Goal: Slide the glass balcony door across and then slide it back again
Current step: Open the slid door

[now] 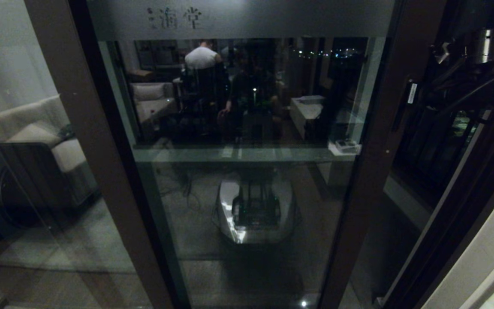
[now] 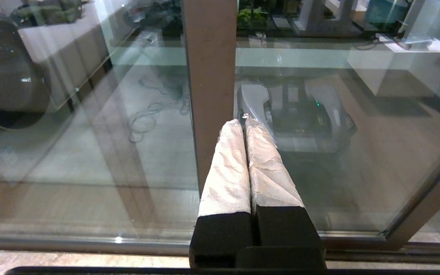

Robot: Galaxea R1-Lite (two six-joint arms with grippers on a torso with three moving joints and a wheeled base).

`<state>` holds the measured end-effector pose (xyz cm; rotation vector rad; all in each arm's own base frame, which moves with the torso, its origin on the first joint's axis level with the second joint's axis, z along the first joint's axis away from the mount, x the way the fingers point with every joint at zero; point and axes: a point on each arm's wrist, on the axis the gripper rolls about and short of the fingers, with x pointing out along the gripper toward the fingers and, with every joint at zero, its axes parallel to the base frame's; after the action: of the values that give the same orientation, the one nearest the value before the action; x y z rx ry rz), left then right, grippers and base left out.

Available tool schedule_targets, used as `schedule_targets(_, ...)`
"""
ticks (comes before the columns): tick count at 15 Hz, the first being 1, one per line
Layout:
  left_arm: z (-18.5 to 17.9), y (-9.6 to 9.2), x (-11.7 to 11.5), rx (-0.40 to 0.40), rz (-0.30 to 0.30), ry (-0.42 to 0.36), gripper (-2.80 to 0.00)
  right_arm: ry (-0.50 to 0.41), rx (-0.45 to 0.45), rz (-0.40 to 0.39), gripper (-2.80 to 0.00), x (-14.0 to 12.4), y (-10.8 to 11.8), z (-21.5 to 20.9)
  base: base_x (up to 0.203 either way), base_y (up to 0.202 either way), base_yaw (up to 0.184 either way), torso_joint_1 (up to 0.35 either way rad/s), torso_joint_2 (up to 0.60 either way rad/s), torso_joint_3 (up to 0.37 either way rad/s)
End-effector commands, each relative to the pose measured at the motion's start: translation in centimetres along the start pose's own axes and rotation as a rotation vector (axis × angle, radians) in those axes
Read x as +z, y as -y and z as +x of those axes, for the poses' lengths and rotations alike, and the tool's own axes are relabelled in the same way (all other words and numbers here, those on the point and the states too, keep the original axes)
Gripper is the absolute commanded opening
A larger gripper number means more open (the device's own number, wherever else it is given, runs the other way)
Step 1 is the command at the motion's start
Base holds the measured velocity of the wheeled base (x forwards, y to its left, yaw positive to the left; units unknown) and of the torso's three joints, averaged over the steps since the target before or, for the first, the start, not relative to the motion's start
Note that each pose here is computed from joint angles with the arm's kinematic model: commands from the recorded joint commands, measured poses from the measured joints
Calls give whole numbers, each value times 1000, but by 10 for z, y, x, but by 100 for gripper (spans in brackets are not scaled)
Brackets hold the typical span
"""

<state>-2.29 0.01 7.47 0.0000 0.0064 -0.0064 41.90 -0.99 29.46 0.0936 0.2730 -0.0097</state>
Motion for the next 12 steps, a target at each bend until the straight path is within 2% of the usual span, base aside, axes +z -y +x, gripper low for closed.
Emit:
schedule_targets(1,0,0,0,0,0,-1,-280,5,3,-4,-280,2,-7,-3,0,0,0,0,0,0)
schedule_targets(7,0,0,0,0,0,-1,-280,11,20,-13,-280,2,-23,-6,0,0,0,0,0,0)
schedule_targets(12,0,0,0,0,0,0,-280,-5,41,-28,-280,-5,-46,-3,0,0,0,0,0,0)
